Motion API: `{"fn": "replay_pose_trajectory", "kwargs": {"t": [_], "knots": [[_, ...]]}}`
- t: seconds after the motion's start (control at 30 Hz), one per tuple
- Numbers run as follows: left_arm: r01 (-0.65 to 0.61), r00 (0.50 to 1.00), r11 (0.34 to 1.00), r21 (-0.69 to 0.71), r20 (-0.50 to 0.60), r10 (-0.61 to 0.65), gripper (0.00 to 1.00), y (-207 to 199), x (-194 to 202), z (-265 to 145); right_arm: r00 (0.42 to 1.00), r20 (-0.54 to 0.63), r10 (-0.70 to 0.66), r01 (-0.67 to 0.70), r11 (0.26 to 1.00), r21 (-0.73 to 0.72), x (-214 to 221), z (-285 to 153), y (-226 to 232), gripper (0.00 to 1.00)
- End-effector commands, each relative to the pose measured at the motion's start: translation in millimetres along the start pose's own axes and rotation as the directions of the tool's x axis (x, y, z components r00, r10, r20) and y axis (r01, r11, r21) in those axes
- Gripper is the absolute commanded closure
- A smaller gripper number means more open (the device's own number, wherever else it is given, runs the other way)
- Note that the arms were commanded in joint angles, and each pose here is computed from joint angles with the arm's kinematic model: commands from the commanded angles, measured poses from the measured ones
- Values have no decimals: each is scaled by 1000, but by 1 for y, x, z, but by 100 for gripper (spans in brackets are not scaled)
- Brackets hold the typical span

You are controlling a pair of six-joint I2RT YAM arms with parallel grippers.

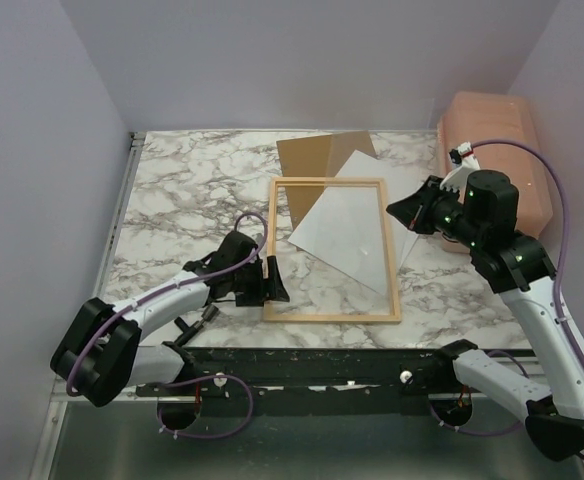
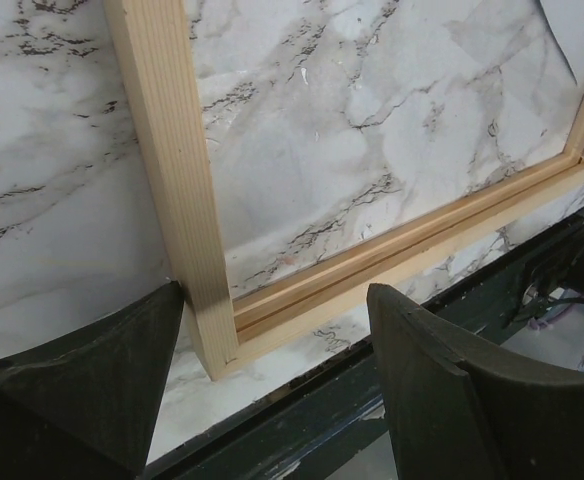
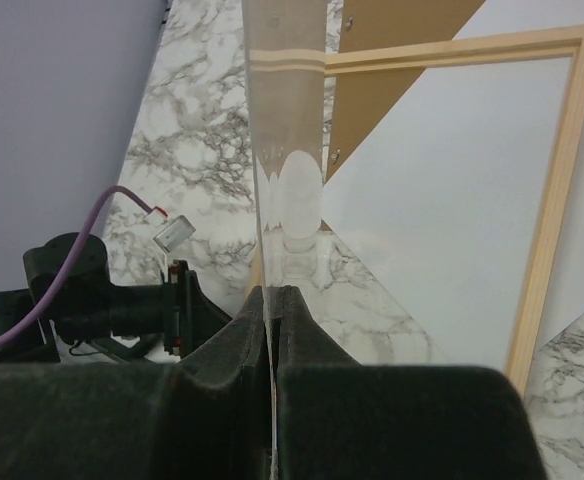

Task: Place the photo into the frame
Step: Move the photo frame to the center of the board, then place the photo frame item in the photo frame.

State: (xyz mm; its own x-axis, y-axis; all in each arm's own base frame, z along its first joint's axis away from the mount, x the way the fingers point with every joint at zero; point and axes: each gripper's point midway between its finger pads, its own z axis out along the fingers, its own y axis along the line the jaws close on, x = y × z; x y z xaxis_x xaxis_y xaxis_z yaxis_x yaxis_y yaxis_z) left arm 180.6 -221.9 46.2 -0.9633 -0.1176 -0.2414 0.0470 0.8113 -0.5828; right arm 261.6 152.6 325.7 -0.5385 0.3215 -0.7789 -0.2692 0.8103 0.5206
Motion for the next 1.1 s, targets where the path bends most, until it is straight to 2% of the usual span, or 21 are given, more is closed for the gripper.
{"fn": "replay_pose_trajectory", "kwargs": {"t": [0.0,0.37,0.57,0.67,0.87,1.07], "knots": [[-18,998,1000,10,66,17,24,-6,-10,-12,1000,21,0,1,999,-54,-5,2,10,99],[-10,990,998,54,143,2,24,-4,-38,-27,999,-14,37,-38,996,-76,3,14,12,99],[25,985,998,60,170,-35,31,5,-47,-31,994,-63,84,-92,987,-133,0,28,26,99],[35,982,999,3,187,-35,38,16,-51,-32,989,-92,114,-129,975,-183,4,35,34,99],[14,971,977,-215,234,37,46,50,-61,-45,975,-161,153,-190,951,-245,14,50,43,99],[-15,975,966,-257,212,71,52,58,-64,-41,968,-195,156,-201,949,-243,21,58,41,99]]}}
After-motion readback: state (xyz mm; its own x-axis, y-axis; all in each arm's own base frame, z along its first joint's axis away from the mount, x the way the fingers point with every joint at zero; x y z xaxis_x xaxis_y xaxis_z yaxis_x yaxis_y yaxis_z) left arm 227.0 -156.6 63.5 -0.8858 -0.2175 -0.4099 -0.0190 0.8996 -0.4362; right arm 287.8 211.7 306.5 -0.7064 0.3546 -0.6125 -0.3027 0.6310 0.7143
